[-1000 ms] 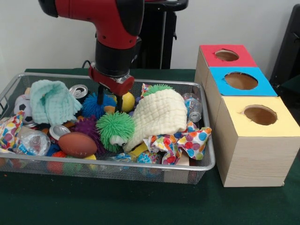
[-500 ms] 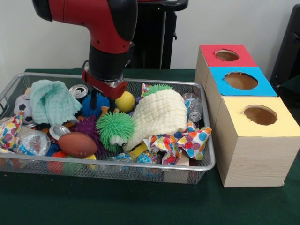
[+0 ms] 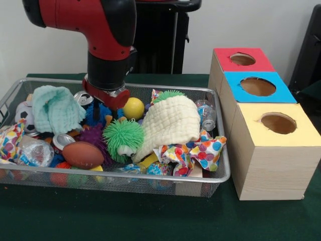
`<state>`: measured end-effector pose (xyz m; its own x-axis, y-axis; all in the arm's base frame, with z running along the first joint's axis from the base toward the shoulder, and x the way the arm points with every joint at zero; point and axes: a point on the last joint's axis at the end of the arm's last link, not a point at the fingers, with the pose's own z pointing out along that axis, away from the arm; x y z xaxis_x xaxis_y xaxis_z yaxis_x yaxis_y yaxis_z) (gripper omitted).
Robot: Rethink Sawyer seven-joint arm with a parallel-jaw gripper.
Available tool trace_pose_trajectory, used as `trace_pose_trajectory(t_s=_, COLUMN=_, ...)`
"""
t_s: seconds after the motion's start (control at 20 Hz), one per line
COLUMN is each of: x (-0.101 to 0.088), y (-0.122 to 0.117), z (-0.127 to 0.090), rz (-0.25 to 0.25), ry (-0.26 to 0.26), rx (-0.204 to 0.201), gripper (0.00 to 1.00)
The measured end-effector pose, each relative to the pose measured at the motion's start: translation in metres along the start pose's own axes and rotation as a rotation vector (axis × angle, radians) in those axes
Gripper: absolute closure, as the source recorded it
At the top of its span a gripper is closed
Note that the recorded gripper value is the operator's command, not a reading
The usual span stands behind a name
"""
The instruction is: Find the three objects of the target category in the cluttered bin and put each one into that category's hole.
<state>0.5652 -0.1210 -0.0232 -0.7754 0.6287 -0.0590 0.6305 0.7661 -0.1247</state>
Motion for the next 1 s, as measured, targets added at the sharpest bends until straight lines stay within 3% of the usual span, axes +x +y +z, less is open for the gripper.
trace_pose_trajectory(t_s=0.5, x=-0.005, y=-0.001, z=-0.003, rz=0.047, ry=0.031, rx=-0.061, gripper=0.0)
trace_pose_trajectory(t_s=1.0, x=0.012, y=0.009, z=-0.014, rz=0.029, ry=0.055, rx=-0.085, gripper=0.0)
